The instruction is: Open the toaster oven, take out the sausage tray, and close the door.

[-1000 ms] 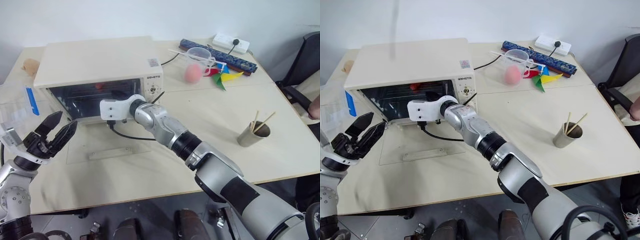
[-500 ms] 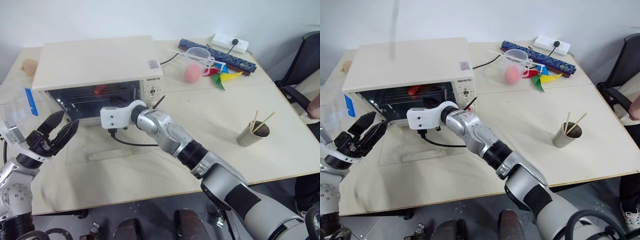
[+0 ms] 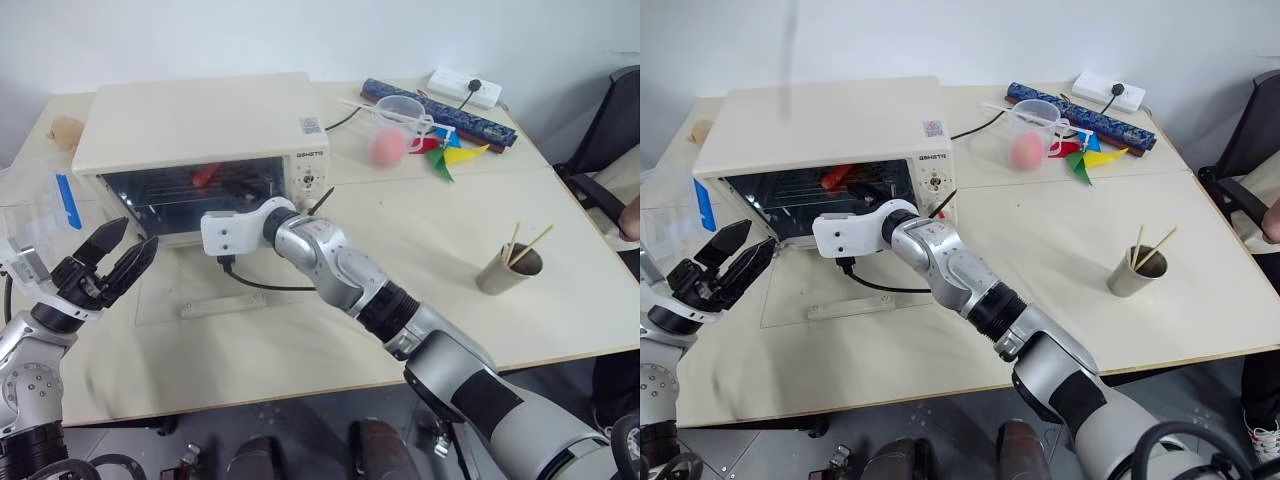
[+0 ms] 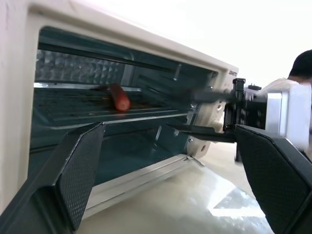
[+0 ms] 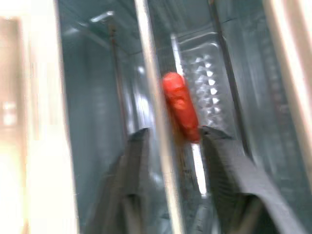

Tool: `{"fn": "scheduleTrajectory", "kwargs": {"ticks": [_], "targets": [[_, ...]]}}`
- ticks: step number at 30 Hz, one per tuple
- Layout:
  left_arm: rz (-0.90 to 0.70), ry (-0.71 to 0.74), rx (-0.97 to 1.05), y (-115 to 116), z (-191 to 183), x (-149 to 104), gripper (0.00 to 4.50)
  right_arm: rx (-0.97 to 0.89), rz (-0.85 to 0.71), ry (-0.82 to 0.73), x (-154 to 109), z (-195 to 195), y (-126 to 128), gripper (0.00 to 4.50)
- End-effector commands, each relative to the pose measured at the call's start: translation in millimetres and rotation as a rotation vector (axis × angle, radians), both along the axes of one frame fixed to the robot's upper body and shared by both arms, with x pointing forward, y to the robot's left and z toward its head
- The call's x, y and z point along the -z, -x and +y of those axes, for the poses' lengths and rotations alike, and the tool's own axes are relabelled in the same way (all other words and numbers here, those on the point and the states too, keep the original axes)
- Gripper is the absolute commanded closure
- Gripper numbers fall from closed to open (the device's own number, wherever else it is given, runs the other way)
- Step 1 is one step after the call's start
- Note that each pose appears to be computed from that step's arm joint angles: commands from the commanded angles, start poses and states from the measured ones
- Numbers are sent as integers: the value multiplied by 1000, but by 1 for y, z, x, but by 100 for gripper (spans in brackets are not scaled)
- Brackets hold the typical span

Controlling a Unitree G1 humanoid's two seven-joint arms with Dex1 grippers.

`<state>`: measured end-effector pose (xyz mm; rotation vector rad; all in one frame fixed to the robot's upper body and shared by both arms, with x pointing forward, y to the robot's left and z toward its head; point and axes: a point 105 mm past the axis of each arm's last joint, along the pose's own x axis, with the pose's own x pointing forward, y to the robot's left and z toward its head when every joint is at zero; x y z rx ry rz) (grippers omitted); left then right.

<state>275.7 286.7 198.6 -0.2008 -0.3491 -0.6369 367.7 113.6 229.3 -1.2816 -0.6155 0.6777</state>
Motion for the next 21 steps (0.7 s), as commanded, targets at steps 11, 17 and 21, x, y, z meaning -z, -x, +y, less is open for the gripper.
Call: {"fn": "scheduleTrajectory", "kwargs": {"ticks": [11, 17, 21], "targets": [[-36, -15, -3, 2, 1, -7, 0, 69, -41, 0, -2, 6, -19, 287], [-35, -11, -1, 4, 2, -7, 0, 38, -67, -21, -7, 7, -11, 446], [-35, -3, 11, 3, 2, -9, 0, 13, -79, -25, -10, 6, -3, 446]]}}
